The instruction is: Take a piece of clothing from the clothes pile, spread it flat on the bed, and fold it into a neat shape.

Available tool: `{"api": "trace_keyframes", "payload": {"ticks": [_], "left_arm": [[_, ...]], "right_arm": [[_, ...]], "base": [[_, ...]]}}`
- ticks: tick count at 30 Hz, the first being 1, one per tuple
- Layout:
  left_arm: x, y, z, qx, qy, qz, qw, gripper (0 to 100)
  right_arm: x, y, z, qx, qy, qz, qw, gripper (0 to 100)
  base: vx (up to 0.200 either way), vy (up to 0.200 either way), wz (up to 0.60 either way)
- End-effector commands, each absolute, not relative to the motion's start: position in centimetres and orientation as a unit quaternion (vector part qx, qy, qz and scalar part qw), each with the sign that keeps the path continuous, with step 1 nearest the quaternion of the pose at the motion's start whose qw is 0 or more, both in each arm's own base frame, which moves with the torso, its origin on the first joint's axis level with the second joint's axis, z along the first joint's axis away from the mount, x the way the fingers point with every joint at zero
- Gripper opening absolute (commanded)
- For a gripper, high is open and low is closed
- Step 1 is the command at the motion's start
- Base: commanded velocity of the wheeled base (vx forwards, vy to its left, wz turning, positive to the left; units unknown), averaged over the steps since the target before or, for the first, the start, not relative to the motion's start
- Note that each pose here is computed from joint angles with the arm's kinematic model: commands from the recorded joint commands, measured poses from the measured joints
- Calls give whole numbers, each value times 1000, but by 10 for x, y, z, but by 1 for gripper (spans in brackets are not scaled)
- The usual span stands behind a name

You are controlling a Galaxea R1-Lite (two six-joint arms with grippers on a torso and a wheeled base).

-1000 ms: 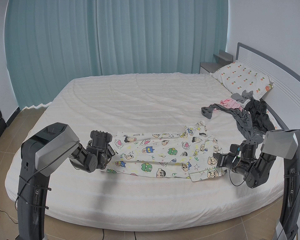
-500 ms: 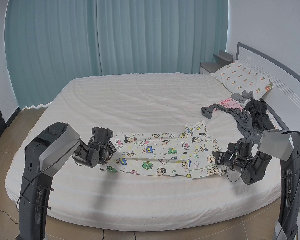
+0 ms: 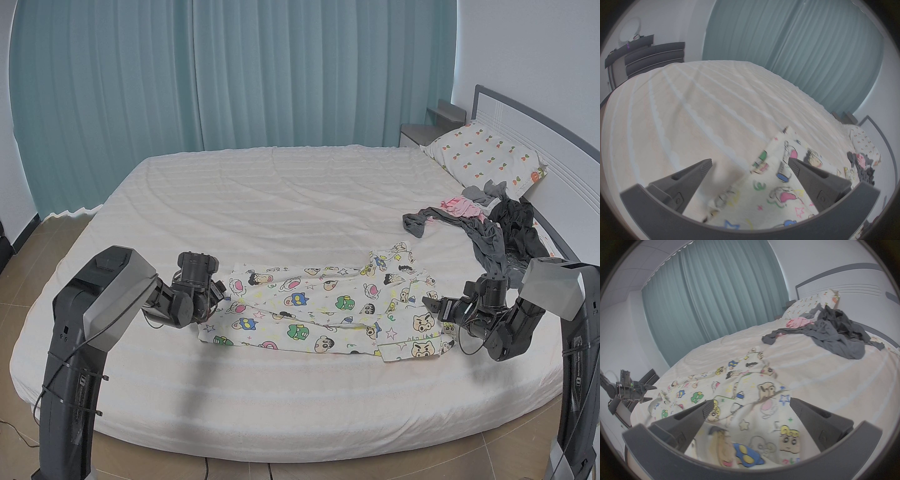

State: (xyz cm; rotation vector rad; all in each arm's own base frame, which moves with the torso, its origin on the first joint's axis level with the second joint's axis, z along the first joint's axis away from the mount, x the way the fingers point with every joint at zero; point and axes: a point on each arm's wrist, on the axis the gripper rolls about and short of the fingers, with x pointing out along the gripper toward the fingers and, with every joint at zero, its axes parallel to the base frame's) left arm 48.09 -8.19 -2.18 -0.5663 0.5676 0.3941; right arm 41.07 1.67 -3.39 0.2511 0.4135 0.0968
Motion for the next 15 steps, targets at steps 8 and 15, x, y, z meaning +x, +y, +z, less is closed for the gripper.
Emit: {"api": "trace_keyframes", "payload": {"ticks": [8, 15], "left_arm": [[458, -33, 14, -334, 287, 192, 877, 100], [393, -28, 29, -430, 365, 134, 815, 100]], "right_arm": [[381, 22, 14, 218, 187, 27, 957, 100], [350, 61, 32, 284, 211, 60, 933, 100]], "base": [[0, 0, 0], [0, 0, 0]]}}
